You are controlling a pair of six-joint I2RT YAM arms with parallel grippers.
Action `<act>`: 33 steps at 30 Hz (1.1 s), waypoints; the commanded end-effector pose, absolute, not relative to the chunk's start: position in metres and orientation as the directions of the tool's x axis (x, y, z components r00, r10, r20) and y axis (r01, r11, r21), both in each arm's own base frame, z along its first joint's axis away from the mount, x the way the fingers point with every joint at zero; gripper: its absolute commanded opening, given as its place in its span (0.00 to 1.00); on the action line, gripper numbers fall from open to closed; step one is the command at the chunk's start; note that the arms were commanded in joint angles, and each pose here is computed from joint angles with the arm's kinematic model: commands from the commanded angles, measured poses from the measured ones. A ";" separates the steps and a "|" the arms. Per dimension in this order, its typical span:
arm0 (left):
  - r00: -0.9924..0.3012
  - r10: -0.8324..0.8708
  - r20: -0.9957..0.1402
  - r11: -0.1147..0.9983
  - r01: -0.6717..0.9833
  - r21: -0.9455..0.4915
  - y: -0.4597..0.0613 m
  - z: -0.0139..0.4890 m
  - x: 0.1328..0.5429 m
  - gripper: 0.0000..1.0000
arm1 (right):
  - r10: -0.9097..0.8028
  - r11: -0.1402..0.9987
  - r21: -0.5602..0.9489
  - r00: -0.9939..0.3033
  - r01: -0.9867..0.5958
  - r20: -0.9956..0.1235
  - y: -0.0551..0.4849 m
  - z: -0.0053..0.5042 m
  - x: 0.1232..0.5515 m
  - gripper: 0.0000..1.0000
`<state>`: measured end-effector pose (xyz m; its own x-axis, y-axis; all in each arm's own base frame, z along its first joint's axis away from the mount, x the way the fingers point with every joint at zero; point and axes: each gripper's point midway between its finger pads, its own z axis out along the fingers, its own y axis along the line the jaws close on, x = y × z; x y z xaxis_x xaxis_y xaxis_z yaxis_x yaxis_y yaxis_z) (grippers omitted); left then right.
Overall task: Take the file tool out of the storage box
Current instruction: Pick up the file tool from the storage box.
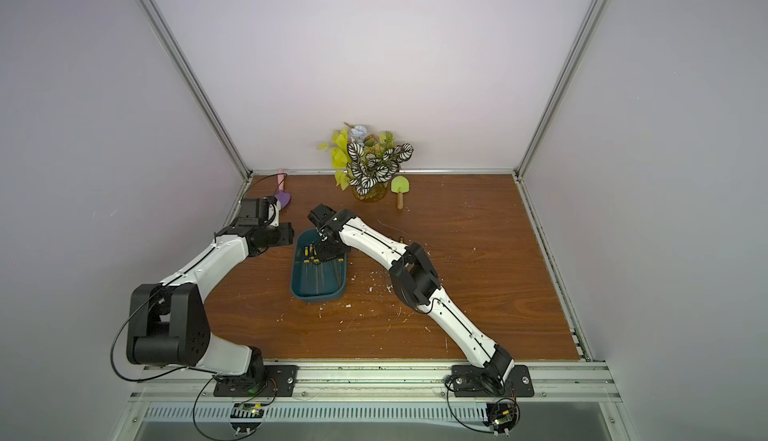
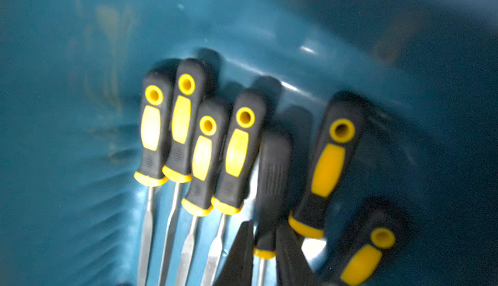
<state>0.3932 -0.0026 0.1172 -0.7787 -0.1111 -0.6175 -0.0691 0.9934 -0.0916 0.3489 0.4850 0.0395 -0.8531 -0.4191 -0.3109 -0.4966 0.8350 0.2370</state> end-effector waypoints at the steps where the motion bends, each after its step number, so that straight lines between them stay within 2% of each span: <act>1: -0.778 -0.111 -0.618 0.994 -0.083 -0.073 0.005 0.120 0.392 0.58 | -0.423 0.843 0.220 -0.857 -0.491 -0.294 0.480 0.034 0.349 0.20; 3: -0.777 -0.110 -0.620 0.994 -0.082 -0.073 0.005 0.121 0.393 0.58 | -0.425 0.842 0.220 -0.857 -0.493 -0.292 0.480 0.032 0.350 0.25; 7: -0.779 -0.109 -0.618 0.994 -0.079 -0.076 0.005 0.121 0.393 0.58 | -0.433 0.840 0.221 -0.857 -0.496 -0.281 0.481 0.025 0.348 0.26; 9: -0.780 -0.110 -0.617 0.994 -0.081 -0.075 0.005 0.120 0.393 0.58 | -0.434 0.837 0.221 -0.854 -0.500 -0.286 0.482 0.026 0.348 0.21; 12: -0.776 -0.109 -0.622 0.994 -0.081 -0.074 0.005 0.122 0.393 0.58 | -0.427 0.830 0.233 -0.845 -0.507 -0.321 0.487 0.038 0.353 0.08; 14: -0.775 -0.109 -0.622 0.994 -0.082 -0.072 0.005 0.122 0.394 0.58 | -0.413 0.809 0.272 -0.833 -0.521 -0.368 0.497 0.057 0.357 0.01; 23: -0.769 -0.111 -0.629 0.994 -0.085 -0.070 0.006 0.124 0.395 0.58 | -0.307 0.691 0.398 -0.744 -0.603 -0.594 0.527 0.169 0.371 0.01; 29: -0.773 -0.108 -0.625 0.994 -0.079 -0.075 0.005 0.123 0.395 0.58 | -0.235 0.634 0.470 -0.732 -0.614 -0.640 0.514 0.213 0.372 0.00; 33: -0.775 -0.115 -0.621 0.993 -0.077 -0.087 0.003 0.120 0.395 0.58 | -0.157 0.636 0.512 -0.746 -0.578 -0.647 0.475 0.218 0.368 0.00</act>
<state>0.3934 -0.0014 0.1174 -0.7779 -0.1088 -0.6188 -0.0715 0.9938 -0.0849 0.3596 0.4903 0.1753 -0.7712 -0.2660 -0.5784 -0.5729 0.6862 0.4483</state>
